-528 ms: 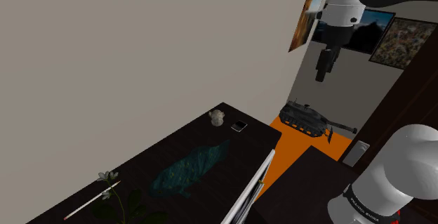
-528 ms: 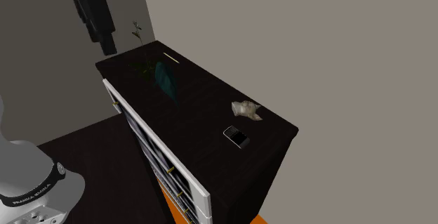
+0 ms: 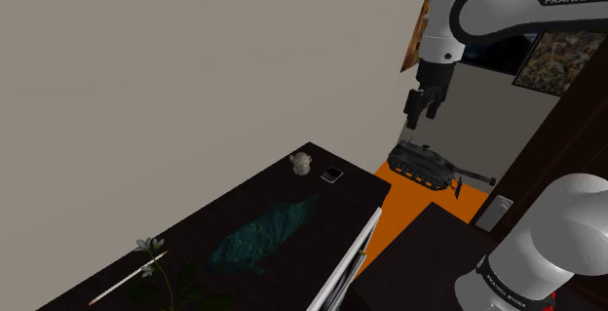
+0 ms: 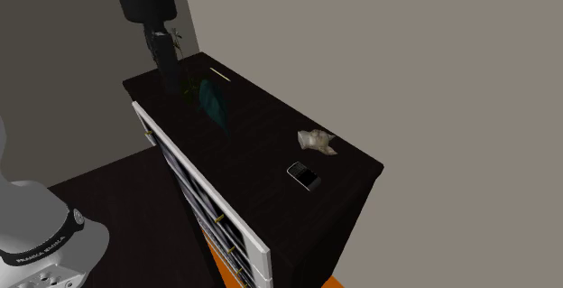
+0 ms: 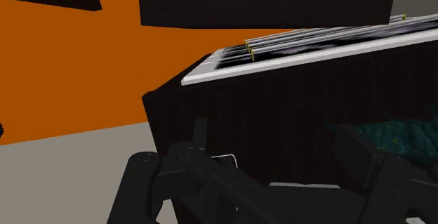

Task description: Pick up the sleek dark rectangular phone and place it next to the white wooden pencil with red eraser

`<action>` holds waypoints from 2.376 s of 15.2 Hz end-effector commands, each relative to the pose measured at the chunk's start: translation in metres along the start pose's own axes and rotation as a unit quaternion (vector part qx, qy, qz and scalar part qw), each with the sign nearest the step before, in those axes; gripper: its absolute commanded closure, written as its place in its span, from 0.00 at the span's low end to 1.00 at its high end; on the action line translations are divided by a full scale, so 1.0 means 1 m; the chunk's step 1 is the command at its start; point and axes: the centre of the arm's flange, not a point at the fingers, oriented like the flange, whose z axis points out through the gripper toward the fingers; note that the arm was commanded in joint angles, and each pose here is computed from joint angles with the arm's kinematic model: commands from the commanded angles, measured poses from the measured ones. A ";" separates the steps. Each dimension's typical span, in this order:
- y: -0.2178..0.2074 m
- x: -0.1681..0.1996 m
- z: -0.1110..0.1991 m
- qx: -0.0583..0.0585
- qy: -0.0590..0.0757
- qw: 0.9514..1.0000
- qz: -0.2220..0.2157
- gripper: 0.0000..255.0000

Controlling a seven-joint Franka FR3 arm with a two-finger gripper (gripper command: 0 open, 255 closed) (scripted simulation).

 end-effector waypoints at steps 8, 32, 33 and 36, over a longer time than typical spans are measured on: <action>-0.013 0.077 0.090 0.024 0.005 0.990 0.141 0.00; 0.035 0.273 0.323 0.085 0.014 0.867 0.491 0.00; 0.040 0.280 0.333 0.087 0.014 0.859 0.504 0.00; 0.054 0.301 0.362 0.094 0.015 0.834 0.544 0.00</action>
